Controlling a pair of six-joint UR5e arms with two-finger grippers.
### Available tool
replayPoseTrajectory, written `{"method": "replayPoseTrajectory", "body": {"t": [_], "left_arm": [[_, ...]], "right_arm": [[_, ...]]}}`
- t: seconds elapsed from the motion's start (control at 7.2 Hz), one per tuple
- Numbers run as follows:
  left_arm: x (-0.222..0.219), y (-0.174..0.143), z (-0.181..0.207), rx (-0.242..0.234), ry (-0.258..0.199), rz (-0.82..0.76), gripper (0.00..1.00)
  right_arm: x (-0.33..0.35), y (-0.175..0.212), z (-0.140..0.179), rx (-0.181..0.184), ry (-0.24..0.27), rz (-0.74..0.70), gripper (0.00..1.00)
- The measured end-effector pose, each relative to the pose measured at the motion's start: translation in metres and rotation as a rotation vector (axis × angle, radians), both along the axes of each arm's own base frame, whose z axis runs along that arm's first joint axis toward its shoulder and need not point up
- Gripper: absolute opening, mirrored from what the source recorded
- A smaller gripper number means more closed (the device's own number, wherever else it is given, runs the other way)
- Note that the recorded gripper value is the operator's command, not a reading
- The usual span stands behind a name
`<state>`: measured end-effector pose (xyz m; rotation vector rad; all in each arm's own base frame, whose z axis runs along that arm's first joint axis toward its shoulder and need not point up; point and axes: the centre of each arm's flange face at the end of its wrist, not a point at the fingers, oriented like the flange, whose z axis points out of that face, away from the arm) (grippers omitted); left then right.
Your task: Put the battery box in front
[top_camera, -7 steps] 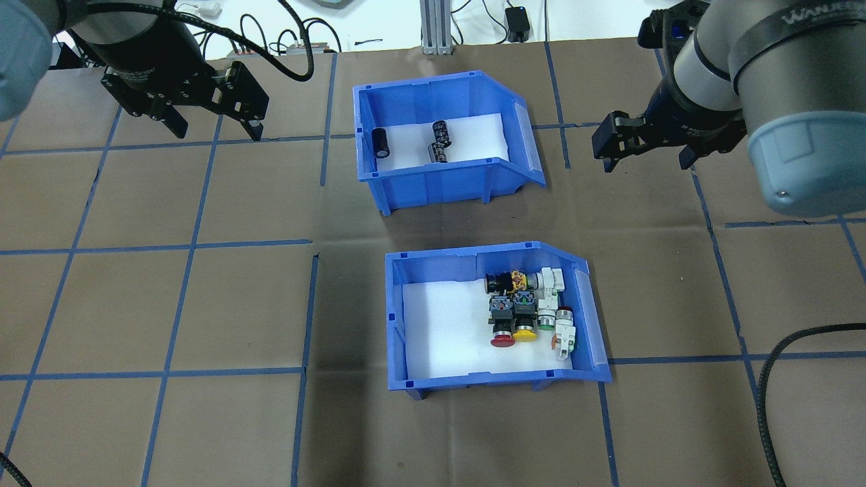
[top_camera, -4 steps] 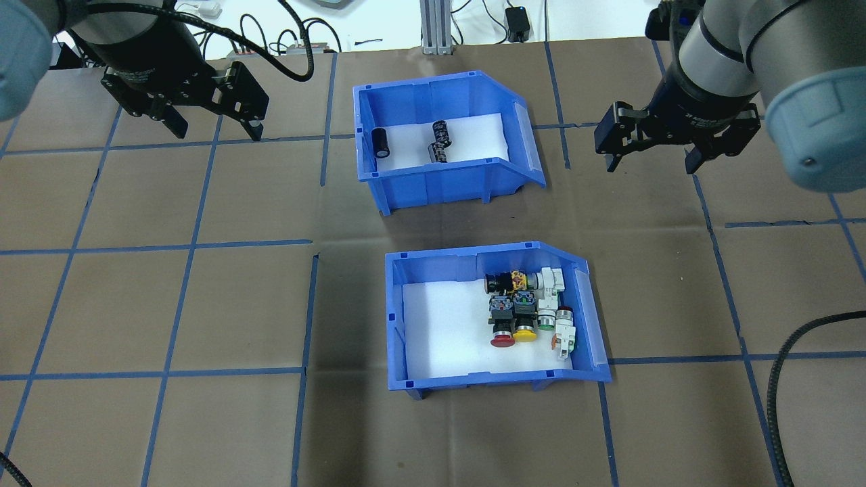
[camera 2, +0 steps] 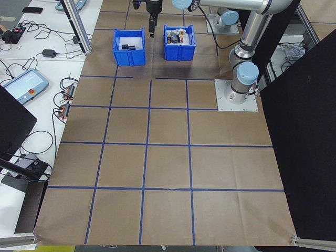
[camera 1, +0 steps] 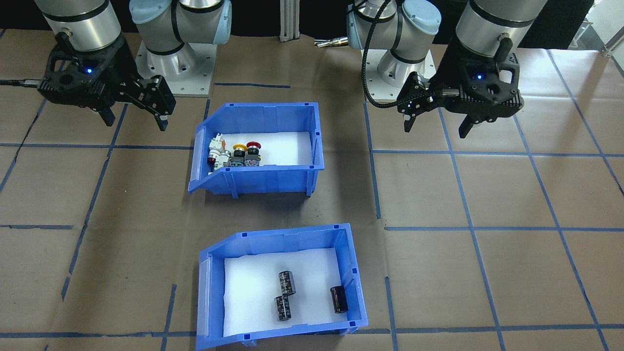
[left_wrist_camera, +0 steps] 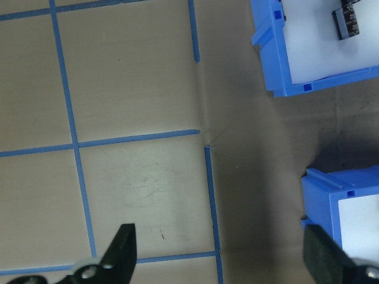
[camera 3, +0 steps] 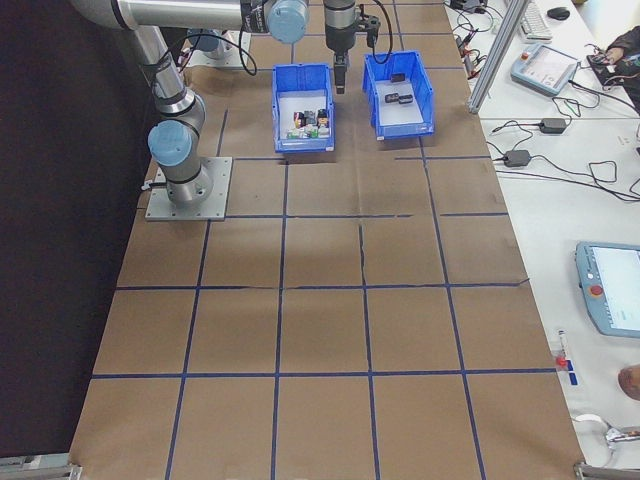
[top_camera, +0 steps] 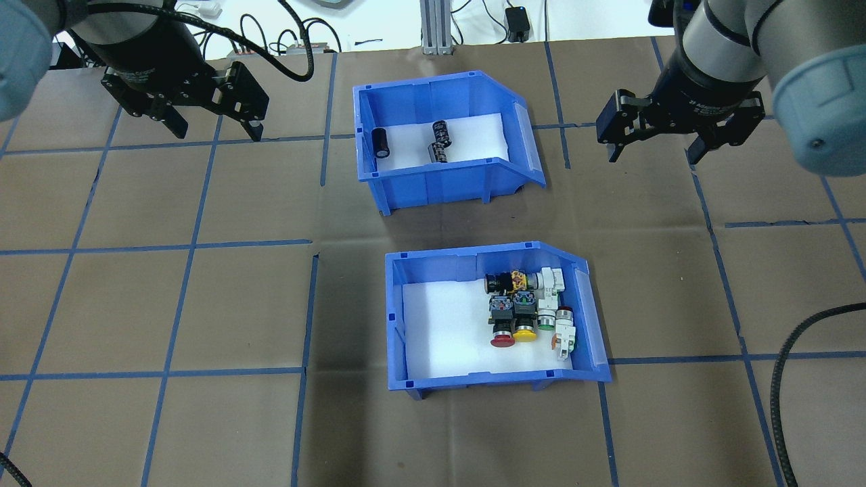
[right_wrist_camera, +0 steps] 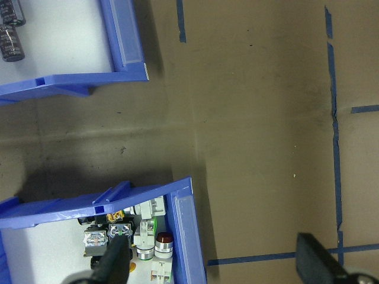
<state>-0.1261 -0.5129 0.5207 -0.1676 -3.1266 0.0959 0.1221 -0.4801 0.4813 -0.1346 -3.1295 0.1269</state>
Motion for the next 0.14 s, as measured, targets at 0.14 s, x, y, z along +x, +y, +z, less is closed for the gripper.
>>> {"method": "replayPoseTrajectory", "body": {"t": [0.14], "left_arm": [[0.0,0.0,0.0,0.0,0.0,0.0,1.0]], "right_arm": [[-0.0001,-0.0011,-0.0006,0.001,0.0,0.0,1.0]]}}
